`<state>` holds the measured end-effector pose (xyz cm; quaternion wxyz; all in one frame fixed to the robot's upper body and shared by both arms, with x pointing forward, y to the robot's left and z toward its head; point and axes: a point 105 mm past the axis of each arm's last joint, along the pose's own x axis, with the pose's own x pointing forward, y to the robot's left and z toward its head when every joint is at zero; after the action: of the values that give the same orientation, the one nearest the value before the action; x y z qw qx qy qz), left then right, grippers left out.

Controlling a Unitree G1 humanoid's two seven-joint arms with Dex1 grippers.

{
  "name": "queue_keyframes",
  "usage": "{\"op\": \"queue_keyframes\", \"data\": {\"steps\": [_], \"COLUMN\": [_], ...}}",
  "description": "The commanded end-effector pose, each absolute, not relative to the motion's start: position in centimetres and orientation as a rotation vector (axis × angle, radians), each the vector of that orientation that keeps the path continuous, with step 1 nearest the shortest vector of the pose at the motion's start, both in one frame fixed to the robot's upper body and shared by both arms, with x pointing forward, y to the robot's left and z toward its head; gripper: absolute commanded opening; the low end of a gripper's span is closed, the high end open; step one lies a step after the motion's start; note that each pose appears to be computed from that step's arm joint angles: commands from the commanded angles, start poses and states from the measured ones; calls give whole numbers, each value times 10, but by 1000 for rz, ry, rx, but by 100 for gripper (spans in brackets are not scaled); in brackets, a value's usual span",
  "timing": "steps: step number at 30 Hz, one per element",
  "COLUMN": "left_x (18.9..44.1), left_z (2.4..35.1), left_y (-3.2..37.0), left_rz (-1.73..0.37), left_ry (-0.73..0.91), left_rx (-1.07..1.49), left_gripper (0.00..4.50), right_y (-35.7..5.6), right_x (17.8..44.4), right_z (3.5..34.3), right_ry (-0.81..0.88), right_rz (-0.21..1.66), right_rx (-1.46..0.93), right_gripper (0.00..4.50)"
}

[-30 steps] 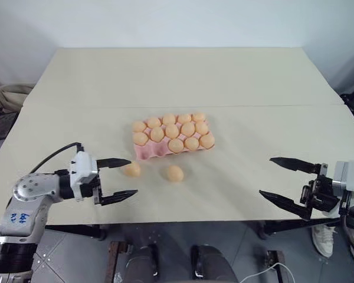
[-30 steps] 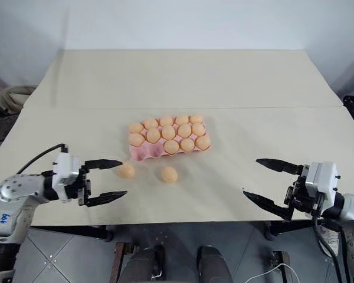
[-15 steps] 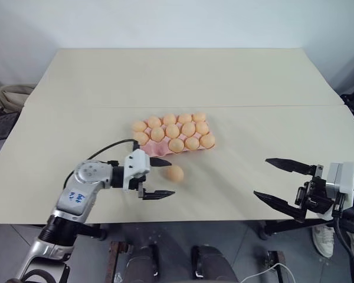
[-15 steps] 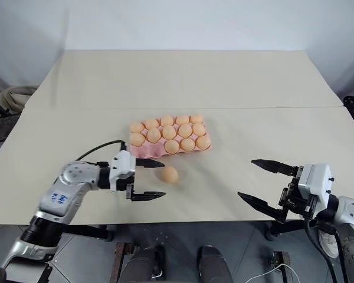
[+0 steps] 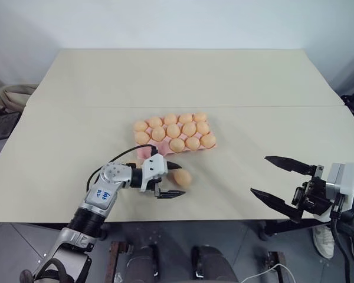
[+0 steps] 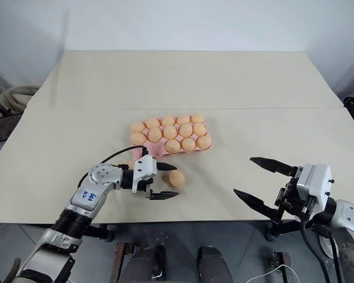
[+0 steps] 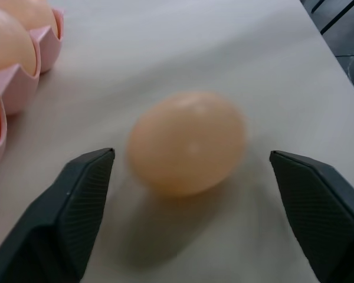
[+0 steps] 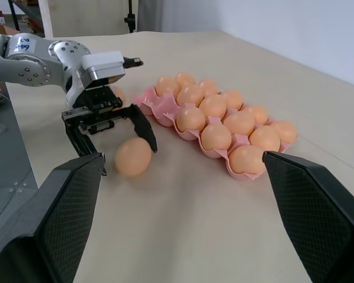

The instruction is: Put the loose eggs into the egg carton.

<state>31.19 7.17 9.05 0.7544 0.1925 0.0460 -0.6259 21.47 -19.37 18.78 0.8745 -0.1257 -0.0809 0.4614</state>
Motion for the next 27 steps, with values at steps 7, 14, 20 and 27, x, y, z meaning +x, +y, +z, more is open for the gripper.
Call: {"op": "queue_keyframes", "data": {"steps": [7,14,20,27], "left_x": [314,311,306,306], "left_z": [105,104,105,132], "left_y": [59,62,69,65], "left_rz": [-1351,-1332,-1325,-1308], "left_ry": [17,21,45,-133], "left_rx": [374,323,279,310], "left_gripper": [134,105,198,423], "right_y": [-188,-191,-193,-196], "right_x": [212,215,216,214], "right_z": [190,189,185,182], "right_ry": [-202,-195,-179,-164], "right_rz": [976,978,986,991], "right_rx": [-249,-247,-244,-240], "right_gripper": [450,450,450,450]}}
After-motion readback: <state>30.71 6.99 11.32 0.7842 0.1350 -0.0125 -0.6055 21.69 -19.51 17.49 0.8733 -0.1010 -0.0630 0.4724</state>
